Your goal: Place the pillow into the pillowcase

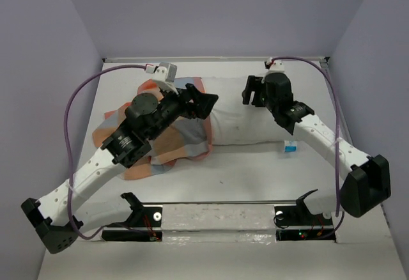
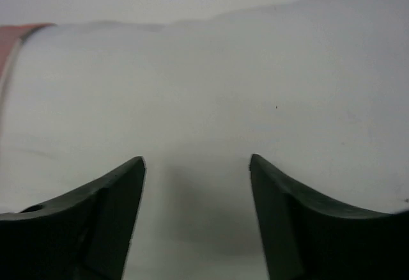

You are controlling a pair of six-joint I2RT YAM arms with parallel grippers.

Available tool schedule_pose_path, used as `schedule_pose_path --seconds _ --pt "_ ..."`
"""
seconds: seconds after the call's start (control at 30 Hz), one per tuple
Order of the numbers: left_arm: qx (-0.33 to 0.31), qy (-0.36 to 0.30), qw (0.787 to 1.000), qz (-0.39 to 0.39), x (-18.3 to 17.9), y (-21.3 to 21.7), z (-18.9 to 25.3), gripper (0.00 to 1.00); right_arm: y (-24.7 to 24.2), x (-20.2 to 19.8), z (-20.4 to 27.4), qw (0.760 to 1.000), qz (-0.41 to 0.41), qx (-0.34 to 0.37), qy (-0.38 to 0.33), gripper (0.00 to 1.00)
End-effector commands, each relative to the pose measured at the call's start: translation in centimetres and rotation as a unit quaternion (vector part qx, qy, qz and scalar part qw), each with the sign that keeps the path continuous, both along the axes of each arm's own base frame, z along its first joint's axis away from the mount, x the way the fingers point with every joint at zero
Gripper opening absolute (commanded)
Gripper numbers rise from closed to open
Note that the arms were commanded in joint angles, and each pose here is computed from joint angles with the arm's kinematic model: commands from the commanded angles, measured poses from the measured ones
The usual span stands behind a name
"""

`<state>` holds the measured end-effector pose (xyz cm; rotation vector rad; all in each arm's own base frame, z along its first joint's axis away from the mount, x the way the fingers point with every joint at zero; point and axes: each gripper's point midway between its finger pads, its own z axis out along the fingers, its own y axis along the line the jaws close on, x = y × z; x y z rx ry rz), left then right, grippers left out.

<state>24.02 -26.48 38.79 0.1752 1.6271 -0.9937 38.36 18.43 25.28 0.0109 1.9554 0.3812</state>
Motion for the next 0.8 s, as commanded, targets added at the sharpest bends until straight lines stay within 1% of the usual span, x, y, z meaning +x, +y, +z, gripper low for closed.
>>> schedule_pose_path --seconds 0.0,0.03,0.07,0.1,0.13,0.17,0.2,0.23,0.27,0.3,0.33,0.37,0.4,0.43,0.47,0.53,0.57,0.63,0.7,0.77 --pt "0.203 0.058 0.966 0.149 7.6 2.3 -8.2 0.99 0.2 -0.6 -7.9 0.993 0.027 -0.051 0.103 0.54" --pt "0.215 0.063 0.961 0.162 8.5 2.6 -8.5 0.99 0.5 -1.3 -9.3 0.991 0.037 -0.043 0.121 0.37" --pt "0.246 0.075 0.952 0.167 9.7 2.4 -10.2 0.99 2.3 -1.8 -8.6 0.992 0.069 -0.004 0.109 0.11" --pt "0.247 0.070 0.950 0.177 10.6 2.5 -9.6 0.99 2.5 -3.2 -10.3 0.990 0.072 0.000 0.119 0.03" --pt "0.255 0.070 0.946 0.187 11.3 2.5 -9.6 0.99 3.1 -3.4 -8.8 0.993 0.067 0.012 0.098 0.00" --pt "0.280 0.082 0.937 0.194 11.9 2.6 -10.9 0.99 4.4 -5.7 -8.8 0.993 0.073 0.025 0.095 0.00" --pt "0.291 0.072 0.931 0.207 12.6 2.8 -10.2 0.99 3.8 -6.0 -8.5 0.996 0.035 0.021 0.079 0.00" --pt "0.307 0.074 0.924 0.215 12.9 3.1 -10.4 0.99 3.9 -7.4 -9.2 0.996 0.032 0.020 0.079 0.00" --pt "0.331 0.079 0.913 0.226 13.6 3.3 -11.4 0.99 5.5 -9.0 -8.6 0.995 0.043 0.040 0.074 0.00" --pt "0.350 0.077 0.906 0.226 13.9 3.4 -11.6 0.99 5.3 -9.6 -7.4 0.996 0.034 0.056 0.059 0.00" --pt "0.354 0.073 0.904 0.230 14.3 3.3 -11.0 0.99 5.5 -10.2 -7.4 0.996 0.034 0.063 0.058 0.00" --pt "0.377 0.083 0.895 0.224 14.4 3.2 -12.3 0.99 5.4 -10.8 -7.7 0.995 0.028 0.072 0.061 0.00" --pt "0.385 0.081 0.893 0.218 14.5 3.1 -12.3 0.99 5.5 -11.4 -7.1 0.995 0.027 0.079 0.051 0.00" --pt "0.393 0.081 0.890 0.217 14.6 3.1 -12.7 0.98 5.3 -11.4 -7.1 0.995 0.023 0.081 0.049 0.00" --pt "0.400 0.083 0.885 0.221 14.6 3.3 -13.0 0.95 5.5 -11.8 -7.0 0.995 0.028 0.084 0.047 0.00" --pt "0.418 0.084 0.872 0.241 15.0 4.1 -13.4 0.92 5.6 -12.3 -6.8 0.995 0.030 0.086 0.046 0.00" --pt "0.426 0.081 0.864 0.256 15.2 4.7 -13.4 0.88 6.0 -12.7 -6.7 0.994 0.039 0.088 0.046 0.00" --pt "0.438 0.079 0.855 0.266 15.3 5.2 -13.9 0.88 6.1 -13.1 -6.3 0.994 0.045 0.092 0.045 0.00" --pt "0.459 0.076 0.840 0.278 15.6 5.8 -14.4 0.85 6.0 -13.1 -6.0 0.994 0.050 0.089 0.039 0.00" --pt "0.476 0.074 0.832 0.274 15.8 5.9 -15.2 0.84 5.8 -13.1 -5.5 0.995 0.052 0.084 0.031 0.00"
